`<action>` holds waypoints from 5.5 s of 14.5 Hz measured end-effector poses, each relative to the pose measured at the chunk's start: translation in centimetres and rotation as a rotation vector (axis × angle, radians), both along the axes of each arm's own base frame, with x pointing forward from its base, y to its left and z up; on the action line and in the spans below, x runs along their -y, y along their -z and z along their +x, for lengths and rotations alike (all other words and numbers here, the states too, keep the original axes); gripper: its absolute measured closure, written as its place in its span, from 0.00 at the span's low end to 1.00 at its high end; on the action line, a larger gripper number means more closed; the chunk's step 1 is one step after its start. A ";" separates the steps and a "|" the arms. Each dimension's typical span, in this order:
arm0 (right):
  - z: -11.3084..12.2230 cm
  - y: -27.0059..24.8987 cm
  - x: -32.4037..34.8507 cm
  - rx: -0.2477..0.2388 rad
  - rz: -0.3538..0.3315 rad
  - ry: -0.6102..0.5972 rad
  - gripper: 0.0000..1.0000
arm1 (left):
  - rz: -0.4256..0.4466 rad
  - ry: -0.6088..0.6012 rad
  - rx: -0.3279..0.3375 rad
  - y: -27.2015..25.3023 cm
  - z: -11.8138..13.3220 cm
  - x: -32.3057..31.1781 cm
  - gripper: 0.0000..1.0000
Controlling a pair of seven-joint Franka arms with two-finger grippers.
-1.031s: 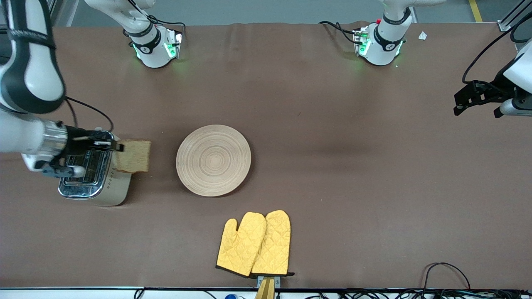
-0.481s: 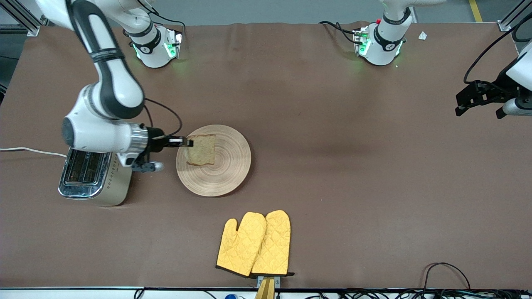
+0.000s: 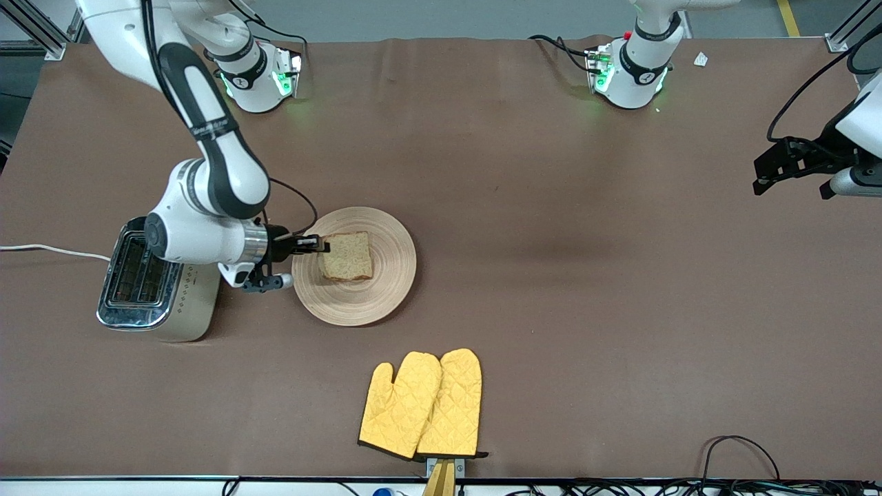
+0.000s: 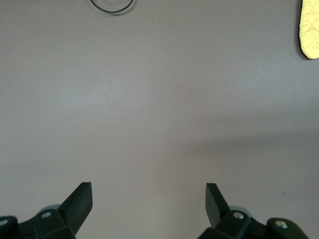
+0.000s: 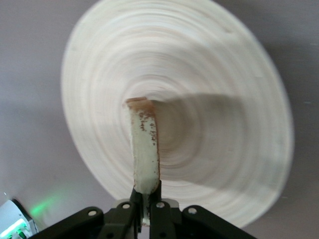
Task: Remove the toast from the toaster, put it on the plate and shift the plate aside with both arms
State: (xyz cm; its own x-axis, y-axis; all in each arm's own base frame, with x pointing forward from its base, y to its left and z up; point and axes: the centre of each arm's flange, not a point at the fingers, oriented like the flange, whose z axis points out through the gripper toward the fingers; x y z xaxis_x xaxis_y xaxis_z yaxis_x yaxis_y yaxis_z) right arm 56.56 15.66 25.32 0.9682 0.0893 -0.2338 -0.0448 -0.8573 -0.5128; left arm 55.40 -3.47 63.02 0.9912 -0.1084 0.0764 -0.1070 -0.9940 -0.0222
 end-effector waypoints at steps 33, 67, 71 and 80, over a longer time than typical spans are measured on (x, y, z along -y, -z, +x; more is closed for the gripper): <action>-3.2 -35.3 20.2 0.208 -0.514 0.022 0.00 | -0.794 -0.166 -0.291 45.5 2.9 43.4 0.00; -3.0 -36.2 19.7 0.245 -0.563 0.017 0.00 | -1.075 0.221 -0.286 42.4 11.9 -10.4 0.87; -3.3 -36.0 20.2 0.214 -0.564 0.019 0.00 | -1.091 0.199 -0.273 46.1 10.2 -15.2 0.87; -4.2 -37.2 17.8 0.187 -0.559 -0.033 0.00 | -1.083 0.224 -0.190 51.5 9.8 -18.0 0.84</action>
State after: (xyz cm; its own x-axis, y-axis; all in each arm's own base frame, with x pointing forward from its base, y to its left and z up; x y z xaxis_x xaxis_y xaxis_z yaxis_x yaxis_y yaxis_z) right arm 52.41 -2.13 62.47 0.9963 0.0322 -0.0798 0.0339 -0.9992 0.0211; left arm 65.23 14.55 11.49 0.9633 -0.2539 0.0876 -0.1951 -0.4373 0.8779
